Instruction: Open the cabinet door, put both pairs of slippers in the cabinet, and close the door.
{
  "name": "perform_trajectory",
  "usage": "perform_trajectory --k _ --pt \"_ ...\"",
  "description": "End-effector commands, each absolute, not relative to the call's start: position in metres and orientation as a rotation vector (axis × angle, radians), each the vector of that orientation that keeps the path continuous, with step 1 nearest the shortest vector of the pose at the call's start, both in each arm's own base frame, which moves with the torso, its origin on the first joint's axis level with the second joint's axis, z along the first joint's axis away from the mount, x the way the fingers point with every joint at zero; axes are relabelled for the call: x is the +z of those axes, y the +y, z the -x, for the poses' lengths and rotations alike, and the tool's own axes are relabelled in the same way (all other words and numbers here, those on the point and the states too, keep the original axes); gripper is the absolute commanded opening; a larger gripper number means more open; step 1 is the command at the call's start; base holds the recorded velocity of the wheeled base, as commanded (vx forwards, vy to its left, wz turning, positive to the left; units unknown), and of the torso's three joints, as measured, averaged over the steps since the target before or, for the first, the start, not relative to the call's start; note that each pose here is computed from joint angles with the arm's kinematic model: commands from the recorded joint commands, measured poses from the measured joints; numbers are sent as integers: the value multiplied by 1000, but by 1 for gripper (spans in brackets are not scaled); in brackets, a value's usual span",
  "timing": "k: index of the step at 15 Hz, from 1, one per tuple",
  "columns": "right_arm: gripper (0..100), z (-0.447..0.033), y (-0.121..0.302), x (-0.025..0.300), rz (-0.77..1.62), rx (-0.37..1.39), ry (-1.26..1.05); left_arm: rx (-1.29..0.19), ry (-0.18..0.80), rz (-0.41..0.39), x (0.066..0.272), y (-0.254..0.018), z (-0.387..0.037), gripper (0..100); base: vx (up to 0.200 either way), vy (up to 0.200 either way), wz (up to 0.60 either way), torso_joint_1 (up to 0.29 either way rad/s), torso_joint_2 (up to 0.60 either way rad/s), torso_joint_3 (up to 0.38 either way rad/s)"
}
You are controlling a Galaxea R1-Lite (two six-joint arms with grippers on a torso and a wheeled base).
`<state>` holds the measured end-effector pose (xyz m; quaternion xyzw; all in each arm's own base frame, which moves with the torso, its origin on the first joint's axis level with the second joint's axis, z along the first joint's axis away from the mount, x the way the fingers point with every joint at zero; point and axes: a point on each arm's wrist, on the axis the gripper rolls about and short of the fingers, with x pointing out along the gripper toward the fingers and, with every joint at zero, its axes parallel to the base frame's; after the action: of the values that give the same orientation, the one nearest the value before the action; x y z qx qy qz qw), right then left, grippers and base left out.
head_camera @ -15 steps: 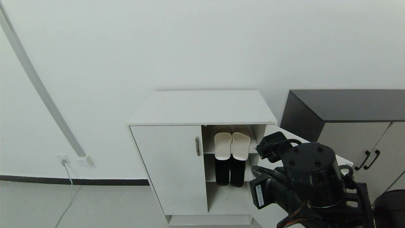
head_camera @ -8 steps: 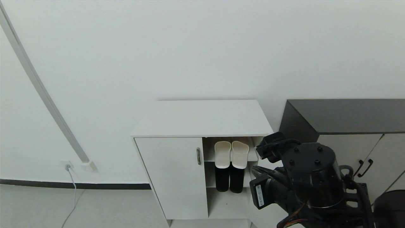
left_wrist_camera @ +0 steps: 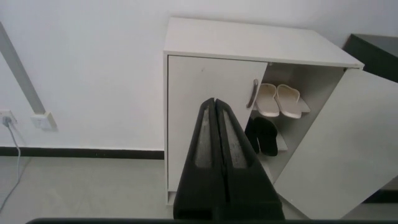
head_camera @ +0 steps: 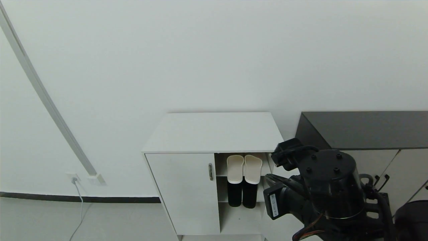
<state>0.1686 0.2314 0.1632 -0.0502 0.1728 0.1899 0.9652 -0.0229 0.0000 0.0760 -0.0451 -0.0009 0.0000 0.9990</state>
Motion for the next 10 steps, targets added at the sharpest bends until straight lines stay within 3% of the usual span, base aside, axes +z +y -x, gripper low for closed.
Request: perform_trajectory --k 1,10 --pt "0 -169 233 166 76 389 323 0 -2 91 76 0 23 0 0 0 0 80 -183 -85" --pt "0 -169 230 158 118 394 310 0 0 91 76 0 23 0 0 0 0 4 -7 -5"
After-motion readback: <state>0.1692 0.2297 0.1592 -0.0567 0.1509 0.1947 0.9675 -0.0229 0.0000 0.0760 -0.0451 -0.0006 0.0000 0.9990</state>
